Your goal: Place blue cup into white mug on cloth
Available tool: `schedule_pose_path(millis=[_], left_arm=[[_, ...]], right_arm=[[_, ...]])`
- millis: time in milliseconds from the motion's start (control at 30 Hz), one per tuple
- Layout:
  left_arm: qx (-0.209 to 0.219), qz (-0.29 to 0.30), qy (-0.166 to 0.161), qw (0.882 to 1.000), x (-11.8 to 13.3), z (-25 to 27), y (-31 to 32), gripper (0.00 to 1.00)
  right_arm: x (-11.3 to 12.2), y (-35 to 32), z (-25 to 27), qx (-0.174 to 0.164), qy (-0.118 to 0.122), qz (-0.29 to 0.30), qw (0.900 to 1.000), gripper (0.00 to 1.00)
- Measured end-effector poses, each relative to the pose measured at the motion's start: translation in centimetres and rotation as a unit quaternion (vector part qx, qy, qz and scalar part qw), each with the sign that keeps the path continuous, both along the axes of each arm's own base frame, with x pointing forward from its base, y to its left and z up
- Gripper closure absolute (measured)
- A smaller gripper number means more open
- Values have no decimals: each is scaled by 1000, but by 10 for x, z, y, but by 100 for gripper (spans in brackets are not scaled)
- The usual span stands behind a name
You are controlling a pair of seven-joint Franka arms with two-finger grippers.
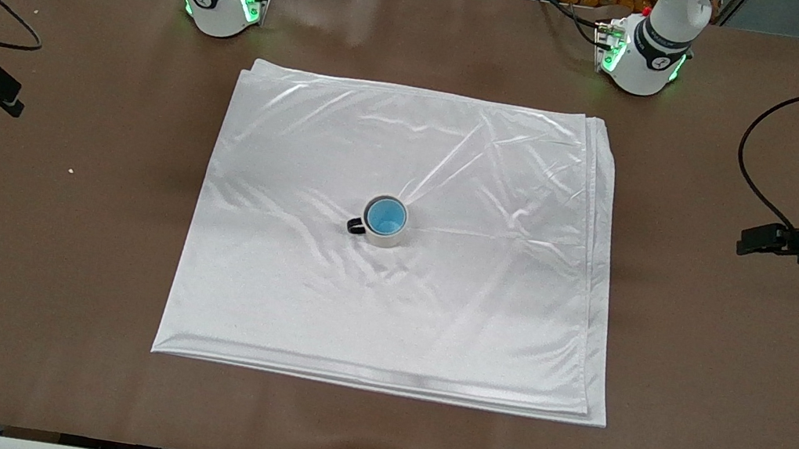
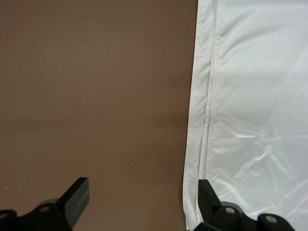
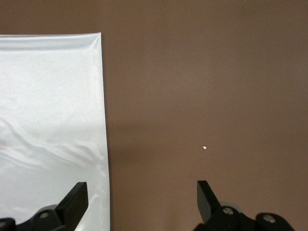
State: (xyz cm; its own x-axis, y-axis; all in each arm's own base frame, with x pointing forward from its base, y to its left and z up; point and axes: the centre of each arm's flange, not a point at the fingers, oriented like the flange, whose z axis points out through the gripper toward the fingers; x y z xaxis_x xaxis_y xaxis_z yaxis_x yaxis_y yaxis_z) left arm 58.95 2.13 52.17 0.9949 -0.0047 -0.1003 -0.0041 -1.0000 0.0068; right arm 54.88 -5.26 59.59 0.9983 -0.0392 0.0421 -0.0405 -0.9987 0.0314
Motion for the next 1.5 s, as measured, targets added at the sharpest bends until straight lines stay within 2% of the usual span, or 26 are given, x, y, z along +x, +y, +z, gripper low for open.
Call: schedule_pose_path(millis=[533, 867, 1500], left_arm=[[0, -11, -42, 999, -19, 50, -12, 0], [0, -19, -75, 997, -22, 83, -21, 0], [-1, -36, -76, 996, -22, 87, -40, 0]], right_arm=[[0, 0, -1, 1, 1, -2, 1000, 0], [0, 3, -1, 2, 2, -2, 1000, 0], [0, 3, -1, 2, 3, -6, 1000, 0]])
